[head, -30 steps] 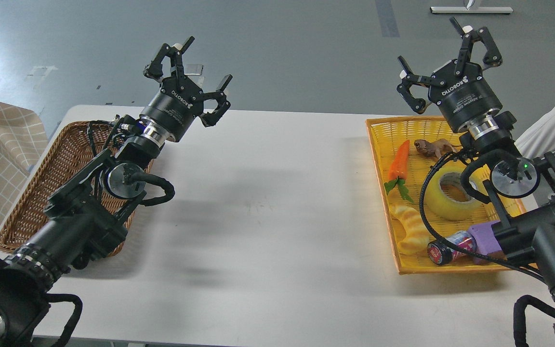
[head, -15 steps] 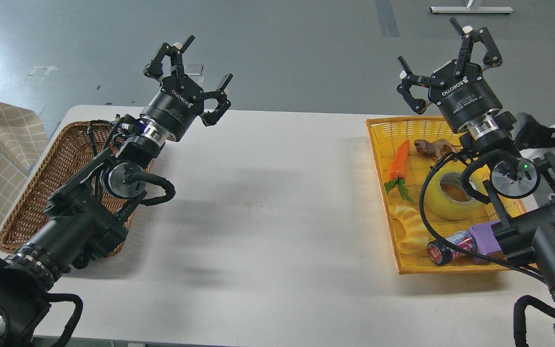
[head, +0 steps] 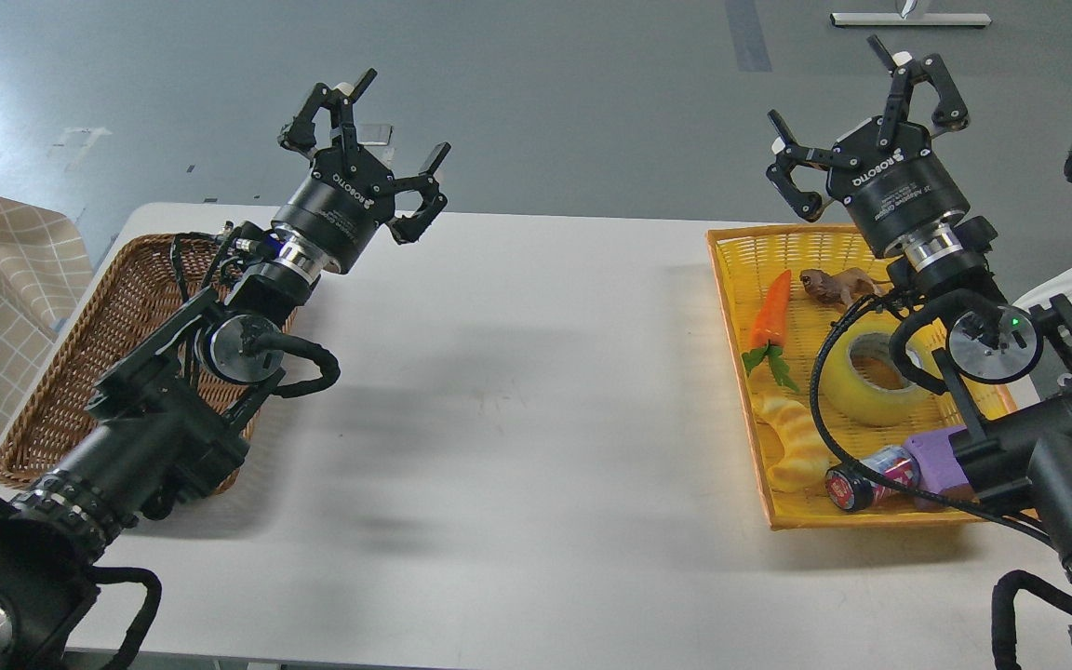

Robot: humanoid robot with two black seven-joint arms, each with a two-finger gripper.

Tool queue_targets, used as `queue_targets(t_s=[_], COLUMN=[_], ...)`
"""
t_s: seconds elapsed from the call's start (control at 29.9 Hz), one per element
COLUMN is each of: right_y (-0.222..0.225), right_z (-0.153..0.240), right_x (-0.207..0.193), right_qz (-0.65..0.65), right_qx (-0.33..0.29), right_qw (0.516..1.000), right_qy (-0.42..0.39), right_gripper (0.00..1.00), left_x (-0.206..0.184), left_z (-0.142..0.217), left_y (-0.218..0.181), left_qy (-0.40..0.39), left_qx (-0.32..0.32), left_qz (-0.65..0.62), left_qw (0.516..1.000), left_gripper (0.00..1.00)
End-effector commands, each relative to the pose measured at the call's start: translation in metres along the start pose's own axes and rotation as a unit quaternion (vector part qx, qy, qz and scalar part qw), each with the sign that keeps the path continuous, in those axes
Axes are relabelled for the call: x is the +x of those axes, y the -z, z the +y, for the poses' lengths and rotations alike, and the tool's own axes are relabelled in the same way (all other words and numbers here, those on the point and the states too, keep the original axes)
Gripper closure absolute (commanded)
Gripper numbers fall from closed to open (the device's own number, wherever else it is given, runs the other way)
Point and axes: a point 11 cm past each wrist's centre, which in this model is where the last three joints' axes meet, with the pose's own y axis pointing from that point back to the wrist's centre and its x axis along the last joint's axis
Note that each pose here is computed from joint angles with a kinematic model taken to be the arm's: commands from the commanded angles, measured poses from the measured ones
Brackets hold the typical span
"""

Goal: Place and transfer tape with both arms

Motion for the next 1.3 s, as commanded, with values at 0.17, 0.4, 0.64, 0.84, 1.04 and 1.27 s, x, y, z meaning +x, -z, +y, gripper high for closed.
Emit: queue_targets(t_s=[0.17,0.4,0.64,0.84,1.04,1.27], right_y=[0.004,-0.003,-0.005,-0.002,0.008,0.030], right_z=[-0.002,-0.007,-0.006,0.001,0.007,0.008], right_x=[-0.002,-0.009,-0.008,-0.001,0.002,-0.001], right_qz=[0.009,0.021,0.039,0.086,0.178,0.270], right_qx=[-0.002,-0.021,-0.035,-0.065,-0.123,-0.173], right_qw=[1.000,0.999,0.999,0.994,0.976,0.947], right_qy=[0.004,0.015,0.014,0.010,0.014,0.025], right_gripper=[0.00,0.00,0.00,0.00,0.00,0.00], left_x=[-0.001,-0.002,-0.002,-0.001,-0.001,-0.001], left_z=[-0.001,-0.002,-0.002,-0.001,-0.001,-0.002], left_y=[-0.002,0.000,-0.002,-0.001,-0.003,-0.003], left_qy=[0.002,0.002,0.003,0.002,0.002,0.003], left_qx=[-0.001,0.000,0.000,-0.001,-0.002,-0.003], left_qz=[-0.002,0.000,-0.001,0.000,-0.002,-0.002], left_qw=[1.000,1.000,1.000,1.000,1.000,1.000], left_gripper=[0.02,0.02,0.02,0.02,0.02,0.02])
